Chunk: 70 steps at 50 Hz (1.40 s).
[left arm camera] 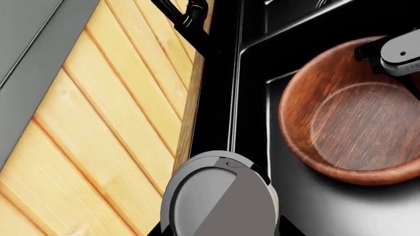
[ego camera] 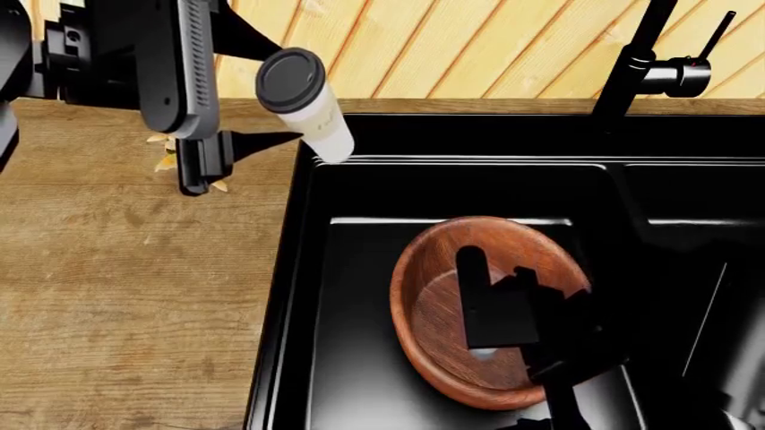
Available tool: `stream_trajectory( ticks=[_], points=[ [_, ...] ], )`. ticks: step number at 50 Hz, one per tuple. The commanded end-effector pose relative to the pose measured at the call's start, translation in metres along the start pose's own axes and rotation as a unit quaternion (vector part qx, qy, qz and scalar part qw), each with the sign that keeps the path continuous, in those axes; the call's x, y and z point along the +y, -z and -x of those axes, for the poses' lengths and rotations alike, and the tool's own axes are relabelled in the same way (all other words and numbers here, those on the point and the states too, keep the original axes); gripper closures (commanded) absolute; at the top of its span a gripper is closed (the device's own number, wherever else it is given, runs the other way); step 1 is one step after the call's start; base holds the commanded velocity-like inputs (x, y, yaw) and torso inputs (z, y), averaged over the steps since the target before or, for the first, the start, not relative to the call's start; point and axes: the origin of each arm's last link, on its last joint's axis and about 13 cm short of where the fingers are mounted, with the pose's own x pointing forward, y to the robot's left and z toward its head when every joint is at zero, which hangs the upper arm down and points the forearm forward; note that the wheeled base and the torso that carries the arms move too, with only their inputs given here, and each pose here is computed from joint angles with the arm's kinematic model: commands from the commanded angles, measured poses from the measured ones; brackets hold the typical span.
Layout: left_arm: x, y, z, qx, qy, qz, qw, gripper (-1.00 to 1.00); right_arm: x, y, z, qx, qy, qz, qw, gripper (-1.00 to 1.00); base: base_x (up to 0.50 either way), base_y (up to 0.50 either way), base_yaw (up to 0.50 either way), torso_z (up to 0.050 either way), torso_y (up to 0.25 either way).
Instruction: Pick the cup and bowl from the sink and place them on the counter for drying.
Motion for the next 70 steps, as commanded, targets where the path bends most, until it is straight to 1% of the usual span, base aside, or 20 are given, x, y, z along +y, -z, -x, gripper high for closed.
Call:
stream_trajectory(
  ticks=[1,41,42,45,50,57,61,70],
  points=[
    [-0.001,0.0,-0.001,-0.003,0.0,0.004,1.0,1.0,0.0,0.004,-0.008,0.006,-0.001,-0.001,1.0,-1.0,0.0,0.0,0.0,0.0,0.0],
    [0.001,0.001,0.002,-0.005,-0.011,0.007,1.0,1.0,0.002,0.011,-0.027,0.0,-0.007,-0.015,1.0,-1.0,0.0,0.0,0.0,0.0,0.0],
    [0.0,0.001,0.002,-0.005,-0.011,0.007,1.0,1.0,0.002,0.012,-0.028,0.0,-0.006,-0.014,1.0,1.0,0.0,0.0,0.0,0.0,0.0],
    [0.0,0.001,0.002,-0.006,-0.011,0.007,1.0,1.0,0.003,0.012,-0.028,0.001,-0.005,-0.011,1.0,1.0,0.0,0.0,0.0,0.0,0.003],
    [0.003,-0.001,0.003,-0.007,-0.01,0.005,1.0,1.0,0.005,0.01,-0.027,-0.002,-0.002,0.009,1.0,1.0,0.0,0.0,0.0,0.0,0.0],
    [-0.002,-0.001,0.0,-0.011,-0.008,0.004,1.0,1.0,0.006,0.009,-0.023,-0.003,0.001,0.016,1.0,1.0,0.0,0.0,0.0,0.0,0.0],
    [-0.003,0.001,-0.003,-0.014,-0.006,0.004,1.0,1.0,0.003,0.006,-0.019,-0.003,0.007,0.026,1.0,1.0,0.0,0.0,0.0,0.0,0.0],
    [-0.005,0.007,-0.007,-0.029,-0.016,0.008,0.999,1.0,0.001,0.005,-0.014,-0.002,0.015,0.026,1.0,1.0,0.0,0.0,0.0,0.0,0.0]
  ],
)
